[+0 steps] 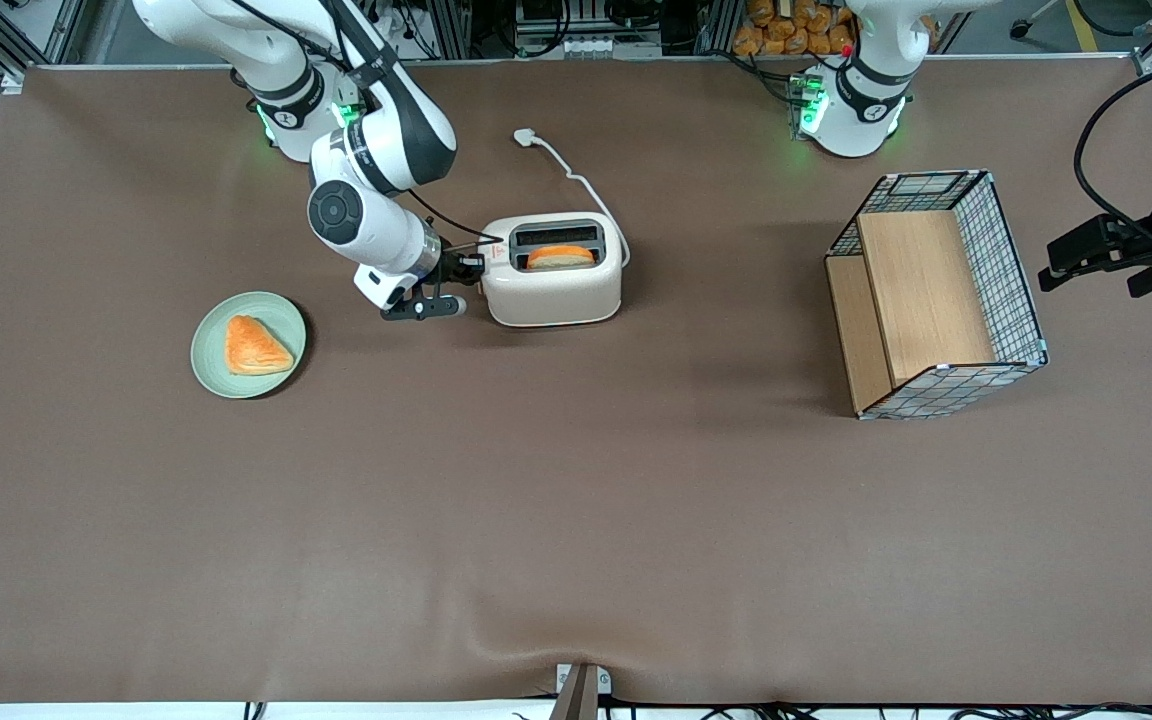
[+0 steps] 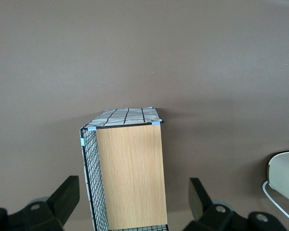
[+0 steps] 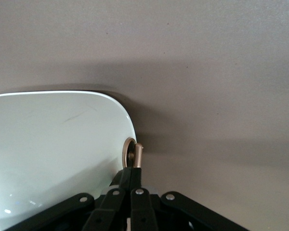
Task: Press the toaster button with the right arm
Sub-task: 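Push the toaster lever down with the right gripper fingertips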
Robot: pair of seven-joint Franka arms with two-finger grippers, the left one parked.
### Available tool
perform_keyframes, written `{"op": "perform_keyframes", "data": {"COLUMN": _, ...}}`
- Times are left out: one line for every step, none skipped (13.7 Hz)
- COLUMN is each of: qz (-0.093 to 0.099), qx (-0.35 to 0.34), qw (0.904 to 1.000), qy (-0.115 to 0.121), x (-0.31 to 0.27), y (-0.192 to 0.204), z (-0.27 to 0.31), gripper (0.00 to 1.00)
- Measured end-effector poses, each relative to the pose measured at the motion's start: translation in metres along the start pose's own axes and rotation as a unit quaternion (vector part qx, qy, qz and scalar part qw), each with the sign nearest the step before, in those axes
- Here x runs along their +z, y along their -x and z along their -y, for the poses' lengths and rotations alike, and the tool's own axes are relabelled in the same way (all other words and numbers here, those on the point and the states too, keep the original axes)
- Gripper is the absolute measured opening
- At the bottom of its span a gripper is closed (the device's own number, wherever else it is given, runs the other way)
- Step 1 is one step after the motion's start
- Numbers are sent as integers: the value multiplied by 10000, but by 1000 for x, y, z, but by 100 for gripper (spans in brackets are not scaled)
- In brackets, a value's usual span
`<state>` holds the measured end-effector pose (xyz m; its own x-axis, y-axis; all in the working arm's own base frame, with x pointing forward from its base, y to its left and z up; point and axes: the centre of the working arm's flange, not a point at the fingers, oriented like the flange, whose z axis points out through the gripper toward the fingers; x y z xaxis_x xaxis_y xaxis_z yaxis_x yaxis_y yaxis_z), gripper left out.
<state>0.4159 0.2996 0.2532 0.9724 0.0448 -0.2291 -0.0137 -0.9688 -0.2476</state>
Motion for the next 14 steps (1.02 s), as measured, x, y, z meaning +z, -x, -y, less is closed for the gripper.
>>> {"op": "perform_keyframes", "data": {"qz": -1, "qx": -3, "qw": 10000, "qy": -9, "x": 0, "y": 0, "z": 0, "gripper": 1}}
{"op": "perform_keyframes", "data": {"qz": -2, "qx": -1, "qw": 10000, "qy": -16, "x": 0, "y": 0, "z": -1, "gripper": 1}}
{"op": "perform_keyframes", "data": {"qz": -3, "qx": -1, "qw": 10000, "qy": -20, "x": 1, "y": 0, "z": -1, "gripper": 1}}
{"op": "perform_keyframes", "data": {"qz": -5, "qx": -8, "qw": 10000, "qy": -23, "x": 1, "y": 0, "z": -1, "gripper": 1}}
{"op": "perform_keyframes", "data": {"qz": -7, "qx": -11, "qw": 10000, "qy": -24, "x": 1, "y": 0, "z": -1, "gripper": 1}}
{"op": "perform_keyframes", "data": {"qz": -7, "qx": -11, "qw": 10000, "qy": -25, "x": 1, "y": 0, "z": -1, "gripper": 1}}
{"op": "perform_keyframes", "data": {"qz": -7, "qx": -12, "qw": 10000, "qy": -25, "x": 1, "y": 0, "z": -1, "gripper": 1}}
{"op": "perform_keyframes", "data": {"qz": -8, "qx": -14, "qw": 10000, "qy": -26, "x": 1, "y": 0, "z": -1, "gripper": 1}}
{"op": "perform_keyframes", "data": {"qz": -8, "qx": -14, "qw": 10000, "qy": -26, "x": 1, "y": 0, "z": -1, "gripper": 1}}
{"op": "perform_keyframes", "data": {"qz": -8, "qx": -15, "qw": 10000, "qy": -26, "x": 1, "y": 0, "z": -1, "gripper": 1}}
{"op": "perform_keyframes", "data": {"qz": -8, "qx": -19, "qw": 10000, "qy": -26, "x": 1, "y": 0, "z": -1, "gripper": 1}}
{"op": "perform_keyframes", "data": {"qz": -7, "qx": -21, "qw": 10000, "qy": -26, "x": 1, "y": 0, "z": -1, "gripper": 1}}
{"op": "perform_keyframes", "data": {"qz": -1, "qx": -25, "qw": 10000, "qy": -25, "x": 1, "y": 0, "z": -1, "gripper": 1}}
{"op": "perform_keyframes", "data": {"qz": 6, "qx": -37, "qw": 10000, "qy": -24, "x": 1, "y": 0, "z": 0, "gripper": 1}}
